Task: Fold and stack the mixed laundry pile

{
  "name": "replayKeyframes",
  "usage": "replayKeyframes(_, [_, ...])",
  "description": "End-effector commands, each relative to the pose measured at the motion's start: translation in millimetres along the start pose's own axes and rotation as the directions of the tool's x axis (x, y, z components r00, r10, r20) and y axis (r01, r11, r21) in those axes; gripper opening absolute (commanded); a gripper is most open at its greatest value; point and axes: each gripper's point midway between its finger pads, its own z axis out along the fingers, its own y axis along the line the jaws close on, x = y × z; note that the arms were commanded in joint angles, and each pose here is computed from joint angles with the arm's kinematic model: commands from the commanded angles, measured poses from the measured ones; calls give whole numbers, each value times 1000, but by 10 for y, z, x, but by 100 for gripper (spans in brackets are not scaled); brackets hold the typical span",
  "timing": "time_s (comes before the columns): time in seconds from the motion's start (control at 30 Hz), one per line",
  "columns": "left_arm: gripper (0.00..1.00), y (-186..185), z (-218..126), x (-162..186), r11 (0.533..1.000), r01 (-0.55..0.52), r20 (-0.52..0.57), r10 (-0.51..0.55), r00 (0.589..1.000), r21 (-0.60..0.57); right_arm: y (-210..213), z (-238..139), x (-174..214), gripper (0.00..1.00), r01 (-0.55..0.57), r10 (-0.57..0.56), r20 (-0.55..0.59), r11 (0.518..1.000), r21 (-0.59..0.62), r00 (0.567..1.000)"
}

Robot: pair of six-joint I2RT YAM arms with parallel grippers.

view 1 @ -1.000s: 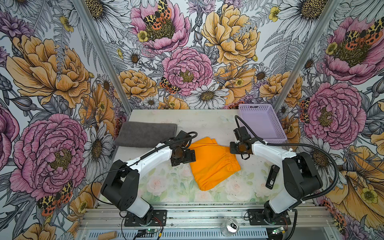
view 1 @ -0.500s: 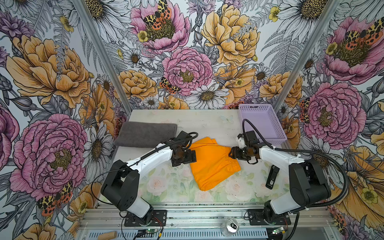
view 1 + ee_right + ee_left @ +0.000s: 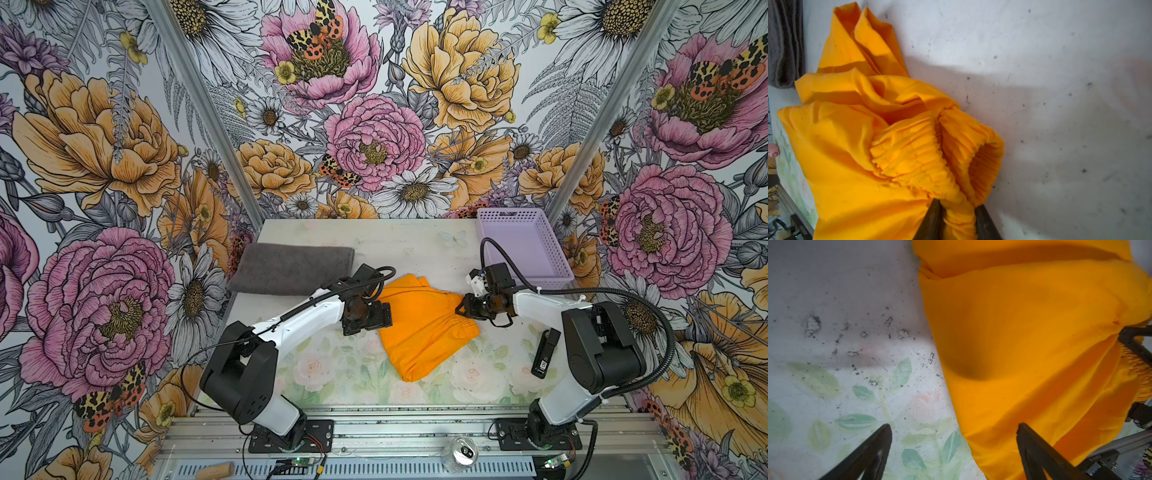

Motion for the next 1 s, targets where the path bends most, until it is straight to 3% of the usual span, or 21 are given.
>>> replayKeyframes(0.0, [95,-38,-55,-33,1000,-3,23,3,1000,26,137,-62,-167,4,44,-42,47,998,-47,998])
replayKeyframes(0.07, [95,-49,-53,-38,1000,-7,23,6,1000,28,192,-119,-192,0,52,-49,58,997,-60,997])
replayKeyframes(0.53, [95,-32,-45,-50,1000,-6,21,6,1000,27,808,-758,-536,0,207,-191,142,972,-109,971])
replayKeyframes(0.7, [95,-35,-39,-50,1000,-7,19,7,1000,28,881,-625,-692,0,254,-241,124,962,-102,962])
replayKeyframes(0.97, [95,-1,-58,-14,1000,-1,17,0,1000,31,445,-122,-596,0,191,-192,-15,981,-37,981])
